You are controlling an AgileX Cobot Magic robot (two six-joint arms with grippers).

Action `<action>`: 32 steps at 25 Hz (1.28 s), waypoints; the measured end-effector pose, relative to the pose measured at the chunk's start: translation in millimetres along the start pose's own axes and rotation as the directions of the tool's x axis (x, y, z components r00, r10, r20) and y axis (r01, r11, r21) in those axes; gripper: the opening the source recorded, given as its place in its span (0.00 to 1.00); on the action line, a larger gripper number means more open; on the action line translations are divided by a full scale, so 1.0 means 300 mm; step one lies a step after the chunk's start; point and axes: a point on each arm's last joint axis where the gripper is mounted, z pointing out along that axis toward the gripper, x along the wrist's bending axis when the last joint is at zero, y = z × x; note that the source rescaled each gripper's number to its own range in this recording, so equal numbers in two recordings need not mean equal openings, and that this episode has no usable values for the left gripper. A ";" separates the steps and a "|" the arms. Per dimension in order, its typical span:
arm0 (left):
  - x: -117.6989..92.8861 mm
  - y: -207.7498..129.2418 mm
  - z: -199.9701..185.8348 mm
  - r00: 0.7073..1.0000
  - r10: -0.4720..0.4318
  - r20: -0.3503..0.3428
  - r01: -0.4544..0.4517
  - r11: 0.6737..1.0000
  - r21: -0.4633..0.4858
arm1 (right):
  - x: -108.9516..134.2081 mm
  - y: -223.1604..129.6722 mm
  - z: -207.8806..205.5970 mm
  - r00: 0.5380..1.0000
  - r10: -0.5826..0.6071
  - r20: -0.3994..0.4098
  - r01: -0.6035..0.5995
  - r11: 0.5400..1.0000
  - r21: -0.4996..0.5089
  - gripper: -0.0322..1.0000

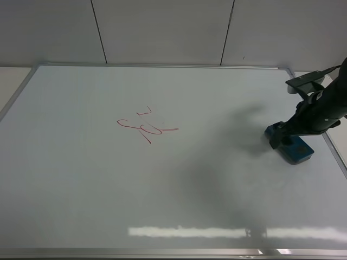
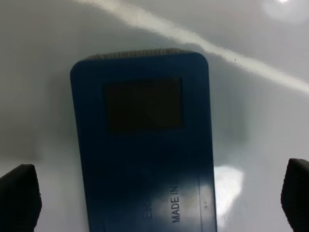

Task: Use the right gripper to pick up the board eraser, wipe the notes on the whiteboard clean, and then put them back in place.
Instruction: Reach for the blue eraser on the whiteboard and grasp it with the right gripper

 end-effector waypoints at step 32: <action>0.000 0.000 0.000 1.000 0.000 0.000 0.000 1.000 0.000 | 0.007 -0.002 0.049 0.998 0.054 -0.026 -0.053 0.998 0.014 0.42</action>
